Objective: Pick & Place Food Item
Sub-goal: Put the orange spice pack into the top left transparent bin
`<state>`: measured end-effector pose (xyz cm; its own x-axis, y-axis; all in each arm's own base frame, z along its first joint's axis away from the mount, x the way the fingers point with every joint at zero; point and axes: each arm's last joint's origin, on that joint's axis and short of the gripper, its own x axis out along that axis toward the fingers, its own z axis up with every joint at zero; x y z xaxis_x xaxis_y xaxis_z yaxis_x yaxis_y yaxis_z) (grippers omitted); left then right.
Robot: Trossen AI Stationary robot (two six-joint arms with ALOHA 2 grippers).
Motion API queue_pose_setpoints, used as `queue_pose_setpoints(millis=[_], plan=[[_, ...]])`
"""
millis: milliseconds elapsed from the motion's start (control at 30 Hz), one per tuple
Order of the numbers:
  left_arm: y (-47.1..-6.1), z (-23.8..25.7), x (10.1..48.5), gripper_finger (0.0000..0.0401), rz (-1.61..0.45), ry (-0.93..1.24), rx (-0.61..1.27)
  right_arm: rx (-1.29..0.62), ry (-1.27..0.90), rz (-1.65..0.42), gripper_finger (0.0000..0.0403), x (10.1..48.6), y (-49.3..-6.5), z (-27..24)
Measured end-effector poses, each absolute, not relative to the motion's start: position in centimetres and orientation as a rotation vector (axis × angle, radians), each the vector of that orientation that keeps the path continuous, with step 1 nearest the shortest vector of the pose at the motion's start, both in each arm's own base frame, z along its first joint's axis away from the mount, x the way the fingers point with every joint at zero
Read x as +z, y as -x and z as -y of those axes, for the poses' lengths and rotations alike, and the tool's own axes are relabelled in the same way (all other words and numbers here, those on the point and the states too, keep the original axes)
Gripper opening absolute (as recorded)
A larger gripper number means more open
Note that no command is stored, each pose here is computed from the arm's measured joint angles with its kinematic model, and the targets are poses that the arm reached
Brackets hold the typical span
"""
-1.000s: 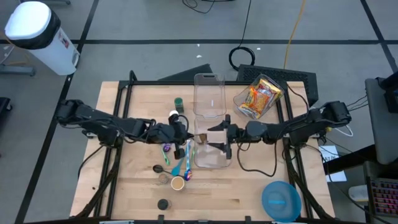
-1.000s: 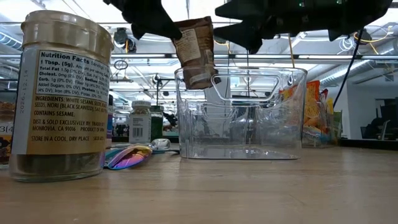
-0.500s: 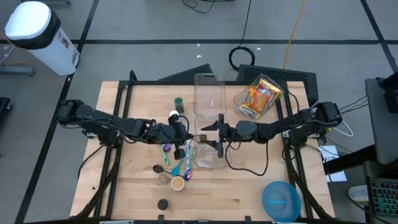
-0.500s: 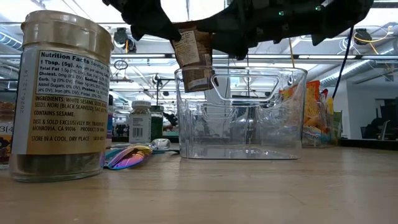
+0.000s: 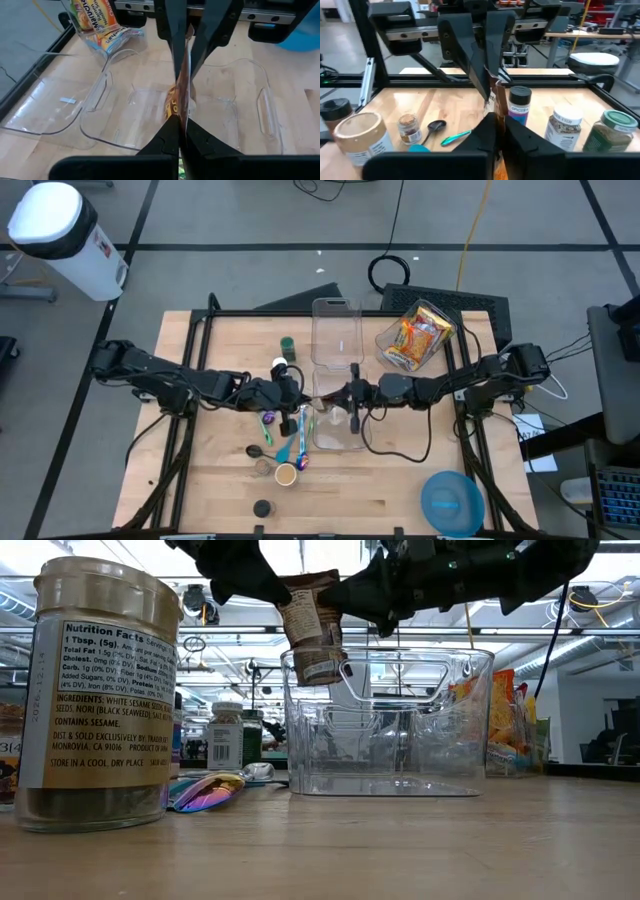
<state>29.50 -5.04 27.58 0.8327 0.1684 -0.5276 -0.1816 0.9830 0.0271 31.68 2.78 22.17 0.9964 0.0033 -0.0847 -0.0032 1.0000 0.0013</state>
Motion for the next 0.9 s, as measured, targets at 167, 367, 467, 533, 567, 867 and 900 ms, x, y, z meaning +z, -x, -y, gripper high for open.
queue_pose_setpoints(millis=[167, 367, 467, 533, 567, 867, 900], plan=[[-29.5, 5.1, 27.5, 0.004, -0.559, 0.029, 0.184, 0.016, -0.007, -0.086, 0.0002, 22.2, -31.7, -2.7], [-29.7, 4.9, 27.6, 0.012, -0.53, 0.007, 0.25, 0.016, -0.006, -0.091, 0.0001, 22.2, -31.6, -2.7], [-29.0, 4.7, 28.8, 0.0159, -0.487, -0.013, 0.263, 0.016, -0.006, -0.104, 0.0, 22.7, -31.2, -2.6], [-28.4, 4.6, 29.7, 0.0181, -0.45, -0.007, 0.262, 0.017, -0.01, -0.113, 0.0, 23.1, -30.8, -2.6], [-28.1, 4.6, 30.1, 0.019, -0.439, -0.005, 0.258, 0.017, -0.013, -0.119, 0.0, 23.3, -30.6, -2.6], [-27.4, 5.5, 30.9, 0.0225, -0.405, -0.048, 0.251, 0.015, -0.026, -0.137, 0.0, 24.2, -29.8, -2.5], [-27.4, 5.6, 30.9, 0.0224, -0.403, -0.048, 0.249, 0.014, -0.027, -0.132, 0.0, 24.3, -29.8, -2.5]])
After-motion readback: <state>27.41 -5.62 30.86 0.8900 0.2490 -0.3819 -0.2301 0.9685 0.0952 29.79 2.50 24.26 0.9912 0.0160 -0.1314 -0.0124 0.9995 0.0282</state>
